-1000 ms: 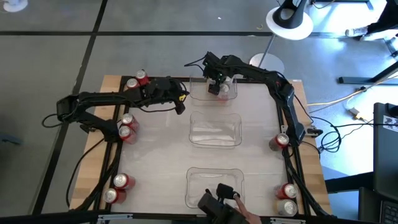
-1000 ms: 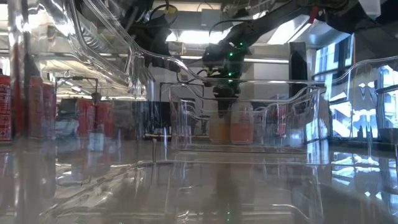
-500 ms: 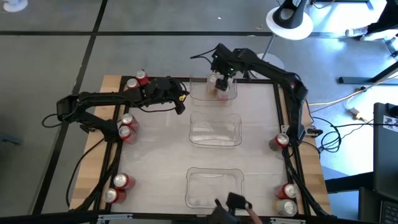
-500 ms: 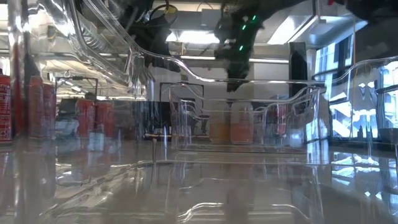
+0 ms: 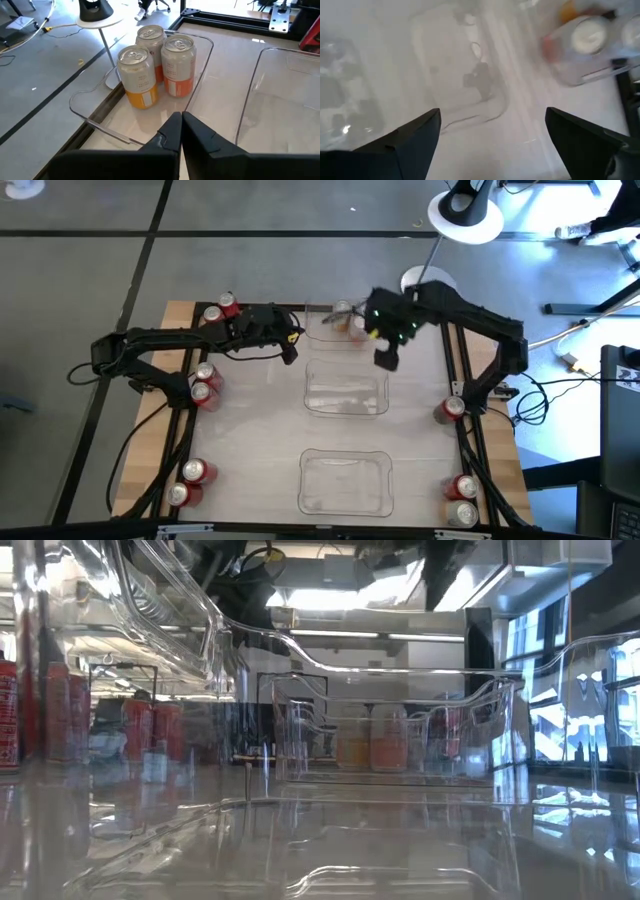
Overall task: Sort soda cans
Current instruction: Put the yellow white soda can into the top transparent bin
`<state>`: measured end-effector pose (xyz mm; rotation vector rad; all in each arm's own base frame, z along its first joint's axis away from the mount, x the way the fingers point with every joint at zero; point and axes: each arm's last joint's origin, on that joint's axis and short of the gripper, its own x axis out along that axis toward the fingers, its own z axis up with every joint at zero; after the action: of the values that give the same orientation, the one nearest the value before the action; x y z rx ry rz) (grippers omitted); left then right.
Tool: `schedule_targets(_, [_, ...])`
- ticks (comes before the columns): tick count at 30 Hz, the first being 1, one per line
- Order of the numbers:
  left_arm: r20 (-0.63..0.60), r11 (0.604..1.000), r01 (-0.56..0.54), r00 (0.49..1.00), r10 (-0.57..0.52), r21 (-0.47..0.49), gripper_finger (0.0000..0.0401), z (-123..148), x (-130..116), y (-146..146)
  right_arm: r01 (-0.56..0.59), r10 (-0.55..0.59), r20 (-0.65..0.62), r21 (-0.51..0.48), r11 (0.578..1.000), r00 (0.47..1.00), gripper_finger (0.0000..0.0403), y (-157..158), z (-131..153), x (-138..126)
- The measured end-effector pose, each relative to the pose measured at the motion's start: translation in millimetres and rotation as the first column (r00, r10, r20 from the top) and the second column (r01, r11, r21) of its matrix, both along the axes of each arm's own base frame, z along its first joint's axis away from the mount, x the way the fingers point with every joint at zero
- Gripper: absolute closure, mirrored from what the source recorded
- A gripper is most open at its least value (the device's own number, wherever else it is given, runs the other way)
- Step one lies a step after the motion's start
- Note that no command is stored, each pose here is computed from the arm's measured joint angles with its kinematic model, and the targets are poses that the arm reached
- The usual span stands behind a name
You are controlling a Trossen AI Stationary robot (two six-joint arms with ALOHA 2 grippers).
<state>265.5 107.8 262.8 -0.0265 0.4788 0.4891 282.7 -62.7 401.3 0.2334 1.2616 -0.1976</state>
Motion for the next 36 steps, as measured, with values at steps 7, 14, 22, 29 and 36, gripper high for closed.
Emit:
schedule_targets(7, [-0.005, 1.0, 0.008, 1.0, -0.008, 0.0, 0.0397, 0, 1, -2, -0.064, 0.063, 0.039, 0.04, 0.997, 0.997, 0.0046, 59, 12, -8])
schedule_targets(14, [-0.012, 1.0, 0.01, 1.0, -0.01, 0.002, 0.0397, -1, 0, -2, -0.099, 0.102, 0.043, -0.059, 0.993, 0.994, 0.0046, 95, 13, -11])
schedule_targets(22, [-0.07, 1.0, 0.011, 0.997, -0.012, -0.017, 0.0397, -6, -2, -3, -0.087, 0.097, 0.048, -0.178, 0.98, 0.994, 0.0046, 100, 14, -12])
schedule_targets(29, [-0.087, 0.999, 0.027, 0.996, -0.03, -0.032, 0.0397, -8, -1, -9, -0.133, 0.145, 0.036, -0.221, 0.966, 0.989, 0.0045, 99, 14, -12])
schedule_targets(36, [-0.056, 0.998, 0.064, 0.996, -0.063, 0.001, 0.0397, -4, 3, -14, -0.149, 0.159, 0.038, -0.18, 0.972, 0.987, 0.0045, 104, 14, -12])
